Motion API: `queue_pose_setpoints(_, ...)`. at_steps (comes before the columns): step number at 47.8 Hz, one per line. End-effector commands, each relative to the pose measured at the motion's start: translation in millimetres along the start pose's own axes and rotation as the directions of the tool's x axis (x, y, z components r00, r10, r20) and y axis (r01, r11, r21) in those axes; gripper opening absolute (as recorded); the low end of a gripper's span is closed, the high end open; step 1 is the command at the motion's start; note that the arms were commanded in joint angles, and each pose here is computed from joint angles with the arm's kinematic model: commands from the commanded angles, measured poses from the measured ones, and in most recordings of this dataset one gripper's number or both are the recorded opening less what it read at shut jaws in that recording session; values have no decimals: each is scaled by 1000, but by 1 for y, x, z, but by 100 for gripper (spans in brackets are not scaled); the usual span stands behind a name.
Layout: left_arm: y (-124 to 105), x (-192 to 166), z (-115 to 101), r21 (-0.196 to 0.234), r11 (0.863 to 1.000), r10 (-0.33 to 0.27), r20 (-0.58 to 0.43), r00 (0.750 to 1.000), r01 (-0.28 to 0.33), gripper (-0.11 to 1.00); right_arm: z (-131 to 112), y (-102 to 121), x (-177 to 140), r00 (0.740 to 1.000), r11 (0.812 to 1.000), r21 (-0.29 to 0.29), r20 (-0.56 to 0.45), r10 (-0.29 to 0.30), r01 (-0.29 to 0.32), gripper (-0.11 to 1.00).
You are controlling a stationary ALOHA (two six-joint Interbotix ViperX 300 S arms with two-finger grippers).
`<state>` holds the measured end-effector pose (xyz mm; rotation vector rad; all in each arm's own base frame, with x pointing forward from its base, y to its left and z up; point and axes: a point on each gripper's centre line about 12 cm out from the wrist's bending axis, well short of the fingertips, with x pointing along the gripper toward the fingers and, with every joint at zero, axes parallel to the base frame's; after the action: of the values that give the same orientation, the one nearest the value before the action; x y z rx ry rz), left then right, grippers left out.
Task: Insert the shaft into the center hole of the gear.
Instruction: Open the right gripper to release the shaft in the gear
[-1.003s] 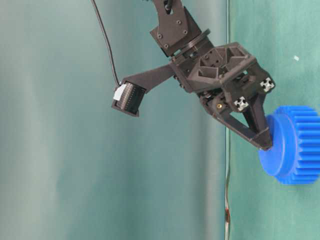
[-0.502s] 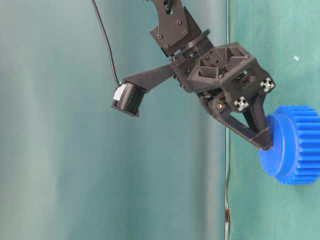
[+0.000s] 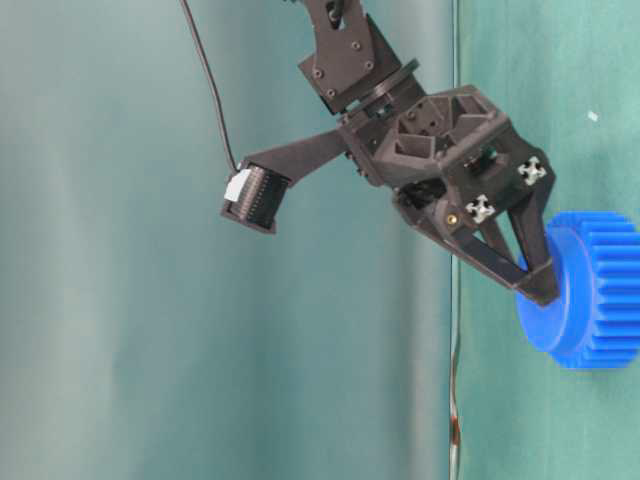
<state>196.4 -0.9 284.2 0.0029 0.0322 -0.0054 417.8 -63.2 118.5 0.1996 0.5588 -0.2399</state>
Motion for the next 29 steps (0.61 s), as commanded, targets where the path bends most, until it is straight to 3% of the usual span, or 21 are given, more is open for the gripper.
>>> queue_pose_setpoints(1,1,2,10,1,1000,3,23,1000,-3,0,28,4,-14,997,1000,8,77,12,-13,94)
queue_pose_setpoints(20,1,2,10,0,1000,3,23,1000,-3,0,84,13,-79,979,998,-47,196,60,-52,89)
queue_pose_setpoints(29,0,2,10,2,1000,1,25,1000,-1,0,94,13,-111,965,996,-63,252,70,-56,89)
